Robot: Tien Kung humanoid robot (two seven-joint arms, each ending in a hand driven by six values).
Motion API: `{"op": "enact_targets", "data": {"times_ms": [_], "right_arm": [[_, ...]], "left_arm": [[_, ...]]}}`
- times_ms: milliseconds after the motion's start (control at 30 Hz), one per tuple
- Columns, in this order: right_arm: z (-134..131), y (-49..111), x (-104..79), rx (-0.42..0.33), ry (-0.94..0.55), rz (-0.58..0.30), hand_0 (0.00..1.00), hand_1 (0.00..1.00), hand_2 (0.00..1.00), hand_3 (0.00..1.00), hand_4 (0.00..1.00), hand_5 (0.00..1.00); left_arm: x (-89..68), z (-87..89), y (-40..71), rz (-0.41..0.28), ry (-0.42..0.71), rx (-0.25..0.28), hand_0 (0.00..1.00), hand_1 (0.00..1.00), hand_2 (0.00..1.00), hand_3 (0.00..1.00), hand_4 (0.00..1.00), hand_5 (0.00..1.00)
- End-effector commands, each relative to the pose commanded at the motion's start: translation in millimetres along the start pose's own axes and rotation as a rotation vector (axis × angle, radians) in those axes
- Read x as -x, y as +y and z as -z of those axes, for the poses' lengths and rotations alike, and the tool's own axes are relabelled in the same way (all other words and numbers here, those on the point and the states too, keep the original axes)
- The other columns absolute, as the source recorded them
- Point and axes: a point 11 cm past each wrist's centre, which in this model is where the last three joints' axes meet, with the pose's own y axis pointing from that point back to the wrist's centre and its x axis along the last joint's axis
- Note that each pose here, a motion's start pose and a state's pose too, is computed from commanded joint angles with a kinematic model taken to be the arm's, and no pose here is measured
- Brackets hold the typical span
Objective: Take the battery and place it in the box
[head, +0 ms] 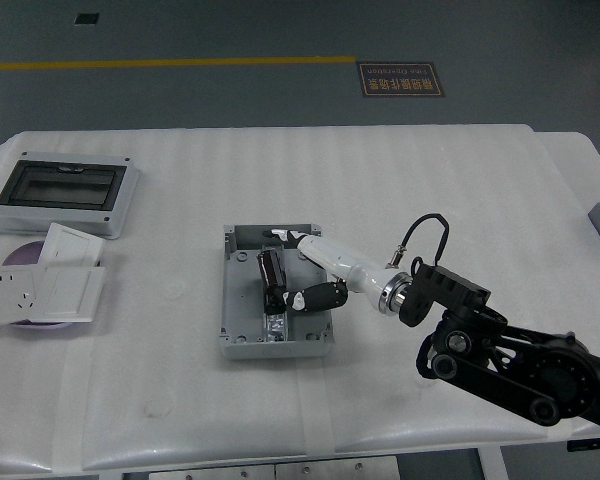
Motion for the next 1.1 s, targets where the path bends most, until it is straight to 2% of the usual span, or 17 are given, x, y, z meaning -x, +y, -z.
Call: {"op": "enact_targets", "data": {"times_ms": [167, 267, 467, 567, 633, 800, 967, 1100], "right_arm": [[-1, 0.0, 0.4, 0.003, -0.005, 0.002, 0.998, 0.998, 0.998, 0.998, 0.748, 0.234], [-1, 1.5, -6.0, 0.002, -0.008, -0.018, 0.998, 0.998, 0.998, 0.998, 0.738, 0.226], [-8, 11.6, -40.7, 0.012, -0.007, -0.127, 0.998, 0.998, 0.998, 0.998, 0.737, 0.230], [-15, 21.6, -64.6, 0.029, 0.006, -0.202, 0.998, 0.998, 0.998, 0.998, 0.737, 0.230], [-22, 28.2, -78.9, 0.044, 0.012, -0.246, 0.998, 0.998, 0.998, 0.998, 0.763, 0.266], [-47, 48.6, -109.7, 0.106, -0.005, -0.348, 0.998, 0.998, 0.998, 0.998, 0.770, 0.282], [-71, 67.9, -126.7, 0.143, -0.093, -0.435, 0.998, 0.998, 0.998, 0.998, 0.770, 0.282], [-87, 82.3, -133.6, 0.148, -0.195, -0.505, 0.998, 0.998, 0.998, 0.998, 0.769, 0.283]], "left_arm": [[0.1, 0.1, 0.0, 0.001, 0.000, 0.000, 0.648, 0.584, 0.484, 0.554, 0.426, 0.002], [0.1, 0.2, -0.1, 0.001, 0.000, 0.000, 0.648, 0.583, 0.454, 0.550, 0.445, 0.002], [0.0, 0.0, -0.1, -0.001, -0.001, 0.001, 0.648, 0.582, 0.433, 0.548, 0.468, 0.002], [-0.1, 0.2, -0.1, -0.002, 0.000, 0.001, 0.648, 0.582, 0.433, 0.548, 0.468, 0.002], [-1.1, 0.6, -0.1, -0.004, 0.001, 0.001, 0.648, 0.582, 0.441, 0.547, 0.461, 0.002], [-4.6, 2.4, 0.2, -0.009, 0.003, -0.003, 0.648, 0.581, 0.447, 0.547, 0.453, 0.002], [-9.3, 2.6, 1.2, -0.017, 0.005, -0.002, 0.648, 0.581, 0.447, 0.547, 0.453, 0.002], [-15.2, 2.5, 2.7, -0.027, 0.009, 0.000, 0.649, 0.581, 0.446, 0.548, 0.455, 0.002]]}}
